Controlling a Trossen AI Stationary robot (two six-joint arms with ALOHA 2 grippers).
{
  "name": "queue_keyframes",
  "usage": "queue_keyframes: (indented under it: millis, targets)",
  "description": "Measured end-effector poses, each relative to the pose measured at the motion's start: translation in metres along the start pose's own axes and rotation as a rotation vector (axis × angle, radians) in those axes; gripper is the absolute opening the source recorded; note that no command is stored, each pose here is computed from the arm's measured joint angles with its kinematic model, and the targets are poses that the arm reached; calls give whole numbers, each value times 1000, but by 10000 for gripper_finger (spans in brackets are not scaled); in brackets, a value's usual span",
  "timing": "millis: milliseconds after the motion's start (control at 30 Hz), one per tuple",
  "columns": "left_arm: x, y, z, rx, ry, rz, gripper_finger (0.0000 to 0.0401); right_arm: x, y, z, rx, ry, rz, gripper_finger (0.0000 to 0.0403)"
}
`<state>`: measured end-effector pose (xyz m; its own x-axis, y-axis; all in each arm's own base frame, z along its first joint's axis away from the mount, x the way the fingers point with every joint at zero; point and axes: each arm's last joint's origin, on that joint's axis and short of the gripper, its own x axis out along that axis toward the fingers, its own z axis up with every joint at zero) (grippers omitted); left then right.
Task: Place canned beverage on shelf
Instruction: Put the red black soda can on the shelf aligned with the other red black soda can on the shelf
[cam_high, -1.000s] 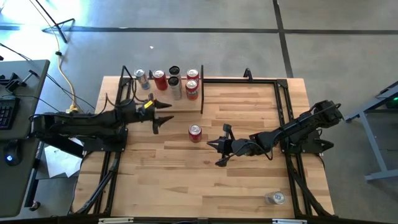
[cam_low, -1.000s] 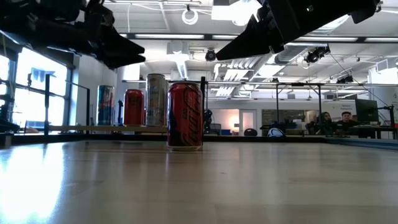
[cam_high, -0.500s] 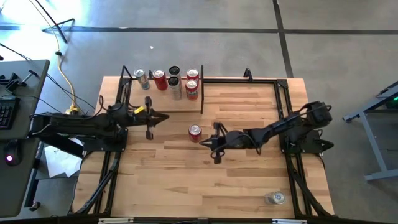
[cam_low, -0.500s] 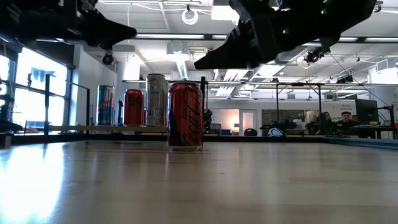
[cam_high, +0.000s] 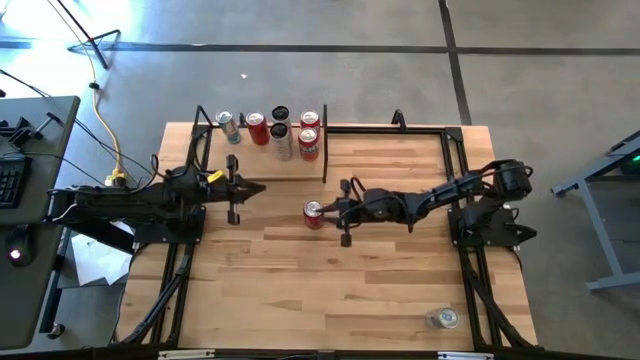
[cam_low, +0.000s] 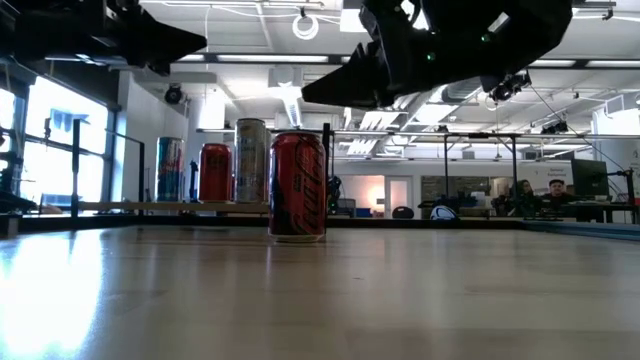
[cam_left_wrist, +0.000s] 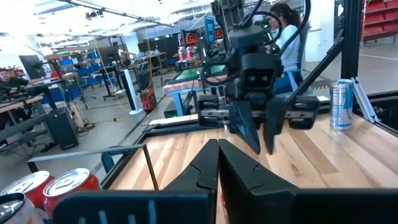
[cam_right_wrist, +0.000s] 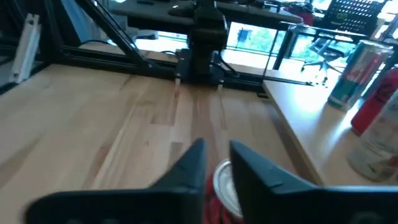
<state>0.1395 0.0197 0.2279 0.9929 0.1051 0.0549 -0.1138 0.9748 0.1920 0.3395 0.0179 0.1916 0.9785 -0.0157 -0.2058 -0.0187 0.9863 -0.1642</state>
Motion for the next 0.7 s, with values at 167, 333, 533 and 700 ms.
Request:
queue_keyframes:
  millis: [167, 333, 533, 700]
  targets:
    - [1, -1, -1, -14, 5, -25, 1, 0, -3, -5, 21, 45, 0, 174]
    - [1, -1, -1, -15, 4, -34, 1, 1, -16, -7, 42, 57, -37, 281]
    - [1, -1, -2, -16, 15, -36, 1, 3, -30, -13, 105, 47, -15, 306]
    - [1, -1, -3, -16, 21, -37, 1, 18, -34, -25, 153, 75, -16, 307]
